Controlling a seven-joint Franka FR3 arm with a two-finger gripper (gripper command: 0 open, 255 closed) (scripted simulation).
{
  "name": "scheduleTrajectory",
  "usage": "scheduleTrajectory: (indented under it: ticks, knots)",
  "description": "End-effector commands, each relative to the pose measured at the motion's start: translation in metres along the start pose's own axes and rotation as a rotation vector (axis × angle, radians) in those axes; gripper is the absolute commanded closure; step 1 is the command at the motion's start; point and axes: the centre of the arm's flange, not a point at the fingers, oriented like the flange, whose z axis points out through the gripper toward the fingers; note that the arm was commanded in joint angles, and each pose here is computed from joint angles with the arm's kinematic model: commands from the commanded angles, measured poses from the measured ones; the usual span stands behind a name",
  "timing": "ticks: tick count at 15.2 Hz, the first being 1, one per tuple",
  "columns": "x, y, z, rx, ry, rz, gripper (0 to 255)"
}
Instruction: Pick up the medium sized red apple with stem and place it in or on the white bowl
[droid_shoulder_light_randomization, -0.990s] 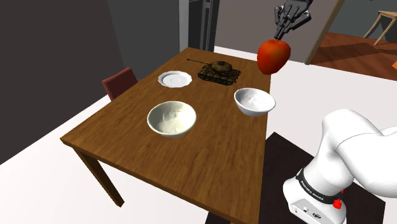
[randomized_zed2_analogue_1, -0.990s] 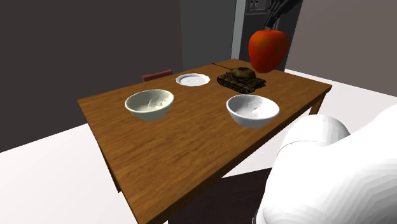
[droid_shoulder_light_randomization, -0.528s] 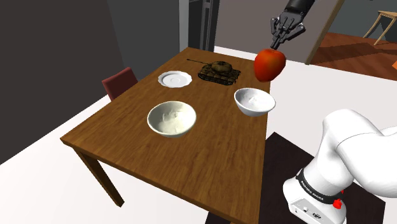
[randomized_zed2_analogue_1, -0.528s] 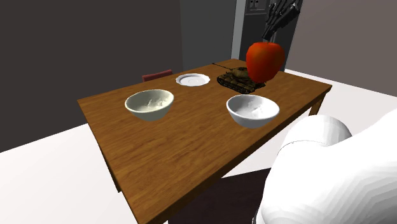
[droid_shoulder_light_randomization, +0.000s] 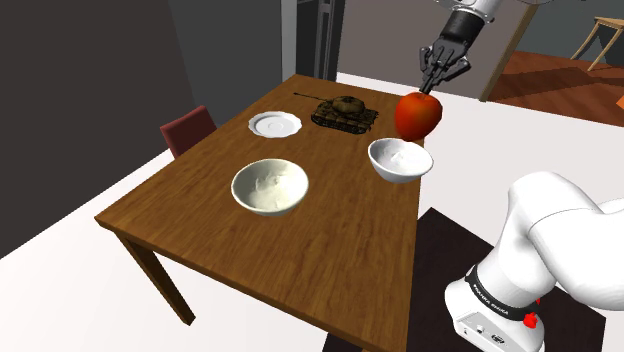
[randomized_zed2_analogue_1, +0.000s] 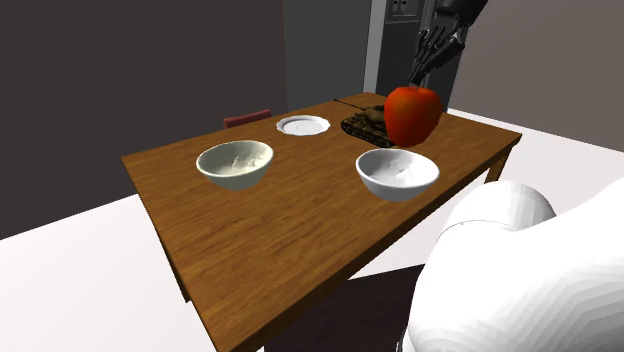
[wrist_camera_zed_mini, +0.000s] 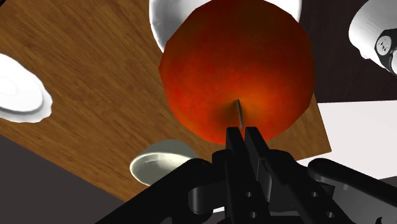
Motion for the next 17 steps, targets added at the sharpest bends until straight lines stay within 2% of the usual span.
scheduleTrajectory:
  ticks: [1, 9, 17]
  knots:
    - [-0.003, 0.0, 0.01, -0.001, 0.0, 0.0, 255]
    - [-0.022, -0.001, 0.051, -0.001, 0.0, 0.0, 255]
    - [-0.022, -0.001, 0.051, -0.001, 0.0, 0.0, 255]
